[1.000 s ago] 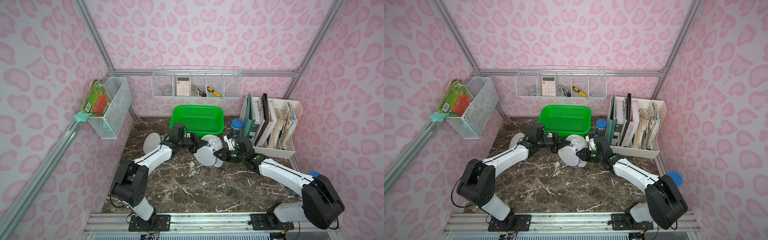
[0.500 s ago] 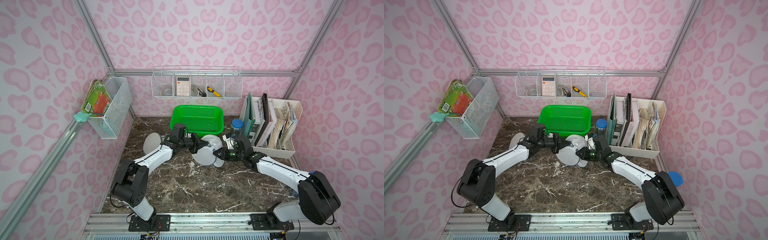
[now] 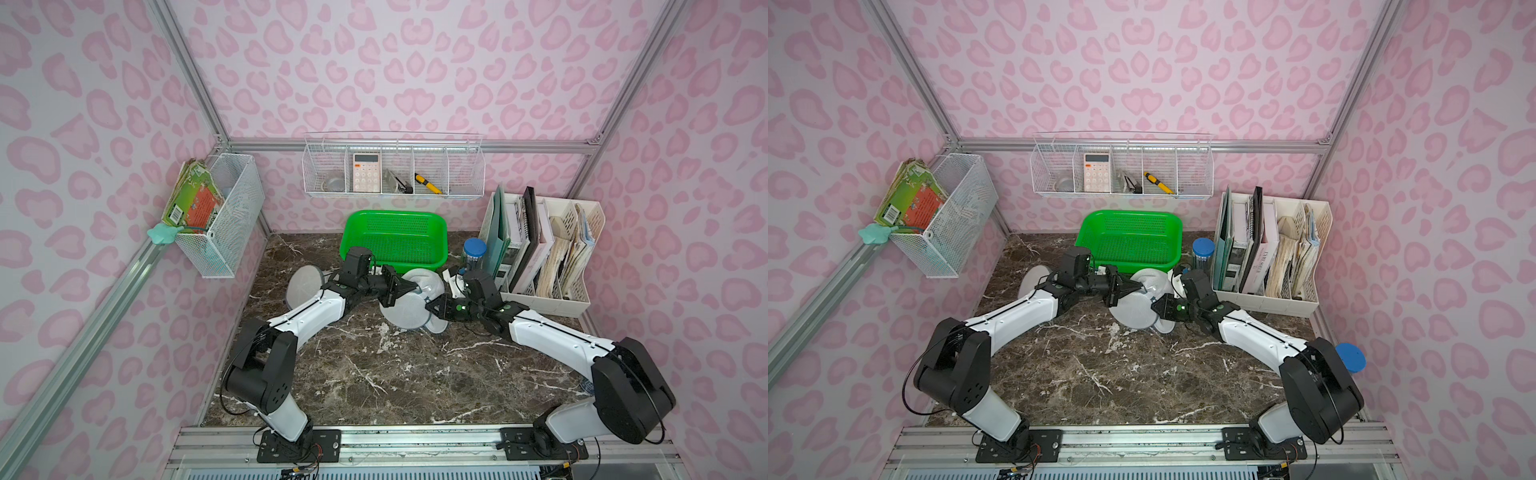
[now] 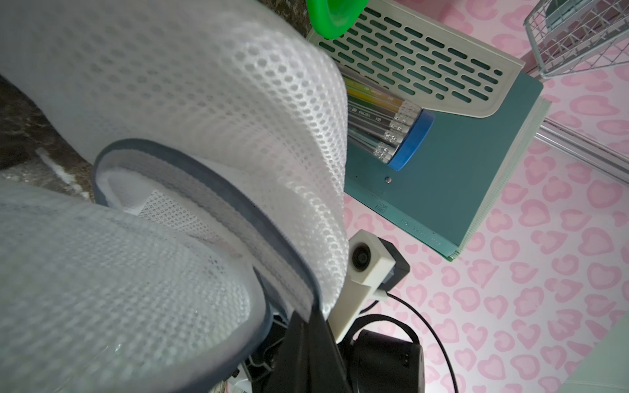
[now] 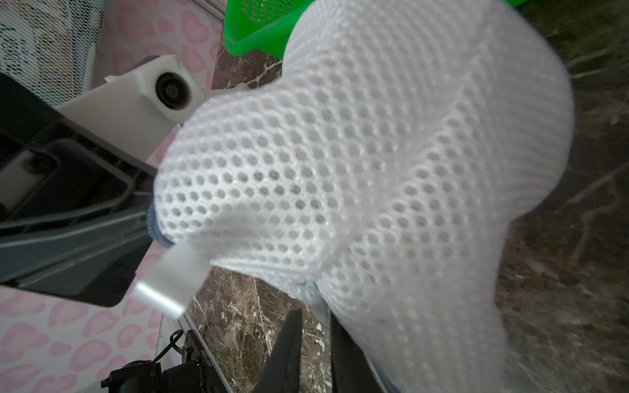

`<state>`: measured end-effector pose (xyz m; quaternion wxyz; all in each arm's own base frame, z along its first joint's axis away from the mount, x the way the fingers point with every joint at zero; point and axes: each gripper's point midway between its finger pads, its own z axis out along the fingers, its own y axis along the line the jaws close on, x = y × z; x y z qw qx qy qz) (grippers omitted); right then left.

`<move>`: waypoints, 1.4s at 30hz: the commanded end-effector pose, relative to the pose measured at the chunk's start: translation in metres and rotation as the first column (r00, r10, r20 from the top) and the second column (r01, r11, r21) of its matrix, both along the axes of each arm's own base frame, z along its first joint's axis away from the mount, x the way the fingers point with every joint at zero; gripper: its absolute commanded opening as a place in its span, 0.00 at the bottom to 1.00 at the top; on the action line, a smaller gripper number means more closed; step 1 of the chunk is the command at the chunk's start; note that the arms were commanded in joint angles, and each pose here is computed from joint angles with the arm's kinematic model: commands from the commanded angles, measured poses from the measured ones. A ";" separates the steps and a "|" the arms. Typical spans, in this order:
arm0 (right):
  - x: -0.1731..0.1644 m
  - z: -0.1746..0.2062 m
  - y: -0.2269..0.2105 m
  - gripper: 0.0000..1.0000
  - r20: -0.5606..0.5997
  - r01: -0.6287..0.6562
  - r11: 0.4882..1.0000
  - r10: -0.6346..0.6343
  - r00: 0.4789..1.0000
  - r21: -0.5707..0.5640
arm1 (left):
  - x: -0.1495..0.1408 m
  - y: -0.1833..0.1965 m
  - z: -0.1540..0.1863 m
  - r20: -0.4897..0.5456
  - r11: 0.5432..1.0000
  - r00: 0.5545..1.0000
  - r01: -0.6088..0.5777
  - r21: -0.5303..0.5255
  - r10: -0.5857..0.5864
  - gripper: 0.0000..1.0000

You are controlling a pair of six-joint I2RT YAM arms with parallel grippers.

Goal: Turn the laundry bag inside out
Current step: Zip the zipper on the laundry bag.

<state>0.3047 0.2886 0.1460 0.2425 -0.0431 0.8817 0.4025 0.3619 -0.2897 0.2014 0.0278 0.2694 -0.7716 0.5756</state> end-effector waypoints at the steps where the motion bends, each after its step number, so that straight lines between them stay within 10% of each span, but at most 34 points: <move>1: 0.007 0.004 0.000 0.17 0.028 0.014 1.000 -0.013 1.000 -0.009 | 0.001 -0.001 0.008 0.026 1.000 1.000 0.001 -0.011 0.000 0.00; 9: 0.008 0.006 -0.003 0.00 0.037 0.031 0.999 -0.030 0.999 -0.016 | 0.002 0.000 0.006 0.020 1.000 1.000 -0.003 -0.012 0.004 0.00; 42: -0.045 -0.036 -0.061 0.00 -0.034 0.035 0.998 -0.036 0.999 -0.049 | 0.040 0.053 0.004 -0.039 0.981 0.987 -0.161 -0.111 0.157 0.00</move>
